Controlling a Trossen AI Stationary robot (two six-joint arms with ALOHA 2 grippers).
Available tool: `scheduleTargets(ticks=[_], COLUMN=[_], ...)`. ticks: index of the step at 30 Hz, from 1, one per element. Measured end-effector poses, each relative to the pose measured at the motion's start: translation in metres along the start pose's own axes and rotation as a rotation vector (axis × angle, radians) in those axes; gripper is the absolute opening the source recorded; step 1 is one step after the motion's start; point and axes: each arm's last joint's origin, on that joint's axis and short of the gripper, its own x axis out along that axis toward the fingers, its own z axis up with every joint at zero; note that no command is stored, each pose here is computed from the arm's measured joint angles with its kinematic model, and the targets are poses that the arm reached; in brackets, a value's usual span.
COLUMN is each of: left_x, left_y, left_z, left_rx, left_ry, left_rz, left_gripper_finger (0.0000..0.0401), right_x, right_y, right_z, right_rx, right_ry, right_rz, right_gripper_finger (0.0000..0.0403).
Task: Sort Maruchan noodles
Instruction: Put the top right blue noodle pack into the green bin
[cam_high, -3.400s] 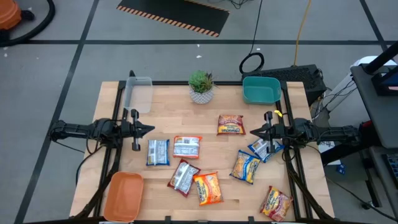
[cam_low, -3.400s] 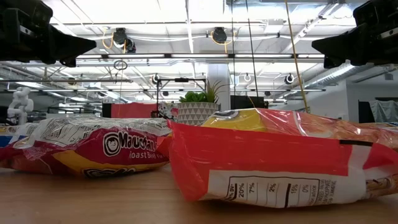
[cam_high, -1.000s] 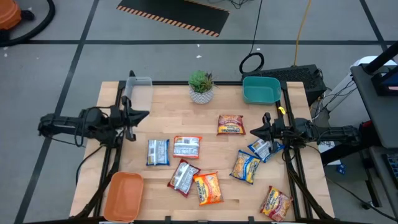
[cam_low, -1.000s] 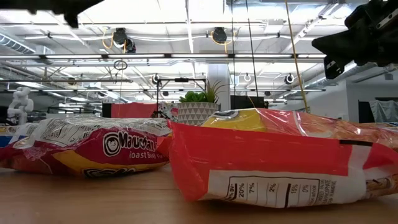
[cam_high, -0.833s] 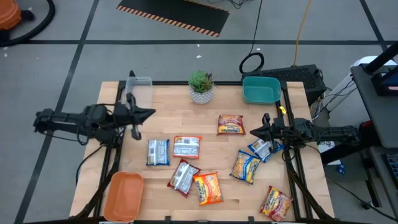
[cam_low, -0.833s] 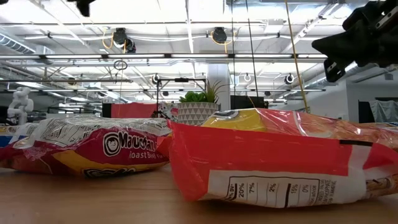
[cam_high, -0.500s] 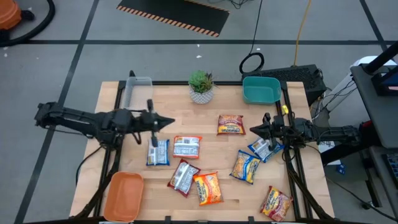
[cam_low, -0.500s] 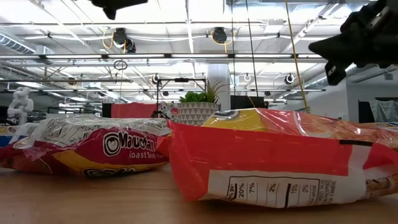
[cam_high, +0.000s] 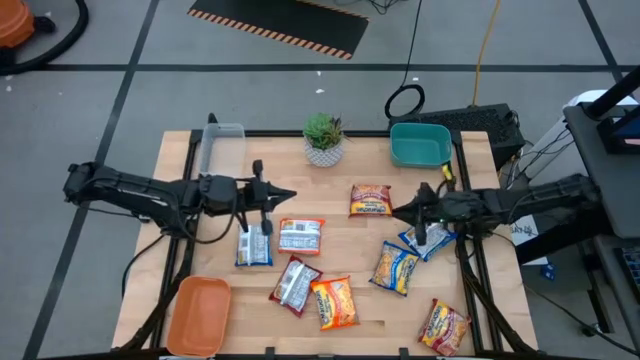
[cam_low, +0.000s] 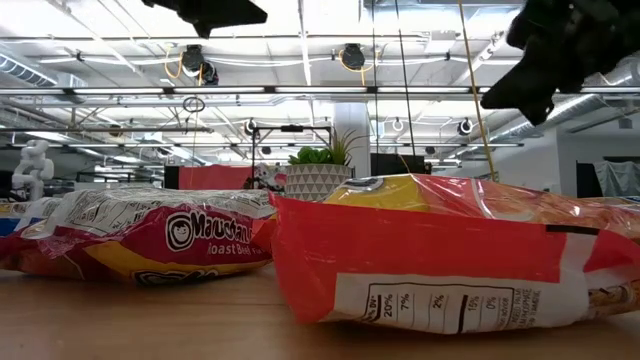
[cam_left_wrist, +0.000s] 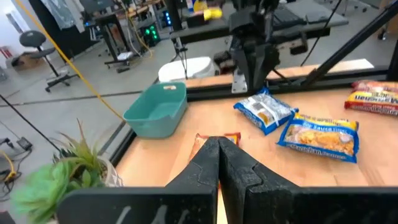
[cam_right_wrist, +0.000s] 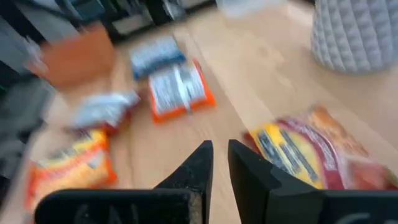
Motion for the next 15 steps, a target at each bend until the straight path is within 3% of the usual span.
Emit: scheduleTargets(ticks=[6, 10, 15], left_x=[0.003, 0.003, 0.003], left_y=[-0.003, -0.003, -0.003], left_z=[-0.002, -0.002, -0.003], left_rx=[-0.028, -0.054, -0.061], left_ry=[0.011, 0.016, 0.021], left_rz=[-0.009, -0.009, -0.01], left_gripper_finger=[0.0004, 0.0004, 0.0004], right_x=[0.015, 0.023, 0.031], right_y=[0.031, 0.053, 0.06], right_z=[0.021, 0.031, 0.025], right_rx=[-0.085, -0.114, -0.128], right_ry=[0.289, 0.405, 0.537], right_rz=[-0.212, -0.262, -0.347], right_gripper_finger=[0.0048, 0.0048, 0.0062])
